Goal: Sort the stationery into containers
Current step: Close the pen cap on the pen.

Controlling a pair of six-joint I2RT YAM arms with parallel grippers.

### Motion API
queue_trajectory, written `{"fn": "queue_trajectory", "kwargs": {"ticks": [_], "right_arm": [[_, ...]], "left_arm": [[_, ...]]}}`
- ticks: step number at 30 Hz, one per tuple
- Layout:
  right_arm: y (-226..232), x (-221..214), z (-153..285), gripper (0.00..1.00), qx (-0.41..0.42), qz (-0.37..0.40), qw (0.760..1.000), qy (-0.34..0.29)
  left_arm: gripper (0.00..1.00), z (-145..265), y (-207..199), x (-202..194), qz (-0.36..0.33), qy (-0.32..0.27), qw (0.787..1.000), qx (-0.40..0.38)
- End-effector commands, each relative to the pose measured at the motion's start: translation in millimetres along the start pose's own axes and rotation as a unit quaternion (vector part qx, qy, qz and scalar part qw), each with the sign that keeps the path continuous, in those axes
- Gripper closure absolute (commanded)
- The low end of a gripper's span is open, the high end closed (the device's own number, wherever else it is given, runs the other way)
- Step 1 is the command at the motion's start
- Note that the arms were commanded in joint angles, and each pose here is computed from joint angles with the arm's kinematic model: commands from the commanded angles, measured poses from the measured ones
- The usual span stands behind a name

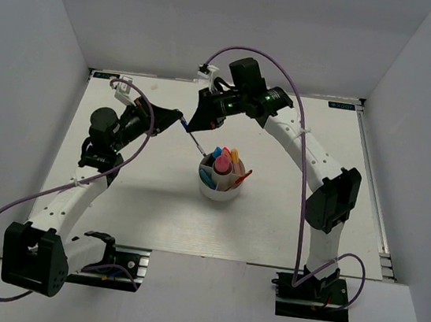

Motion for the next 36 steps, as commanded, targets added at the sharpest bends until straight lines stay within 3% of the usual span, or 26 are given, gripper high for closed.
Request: {"fn": "queue_trajectory", "kwargs": {"ticks": [1, 17, 26, 36], "right_arm": [[54.2, 91.0, 32.7, 1.0, 0.044, 0.163, 0.969, -0.182], [55.0, 92.7, 38.3, 1.0, 0.047, 0.163, 0.968, -0.186], [43.2, 51.8, 38.3, 1.0, 0.04, 0.129, 0.981, -0.141], [35.6, 18.8, 39.8, 0.99, 0.046, 0.101, 0.988, -0.105]], "left_arm": [[1.0, 17.7, -16.8, -80.2, 0.069, 0.194, 0.976, -0.07], [1.0, 16.5, -16.7, -81.3, 0.065, 0.193, 0.977, -0.064], [1.0, 7.8, -21.4, -41.8, 0.007, 0.128, 0.991, -0.045], [1.0, -8.4, -24.9, -3.7, -0.011, 0.082, 0.995, -0.048]]}}
Point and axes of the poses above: each gripper's point midway between its finger pads, its own z axis back along the fingers, its own y axis along the line the jaws close on, x = y × z, the point moved 5 cm from there along z, back along the fingers, and after that the axes turned 13 degrees about -z, right-handed, at the moved point
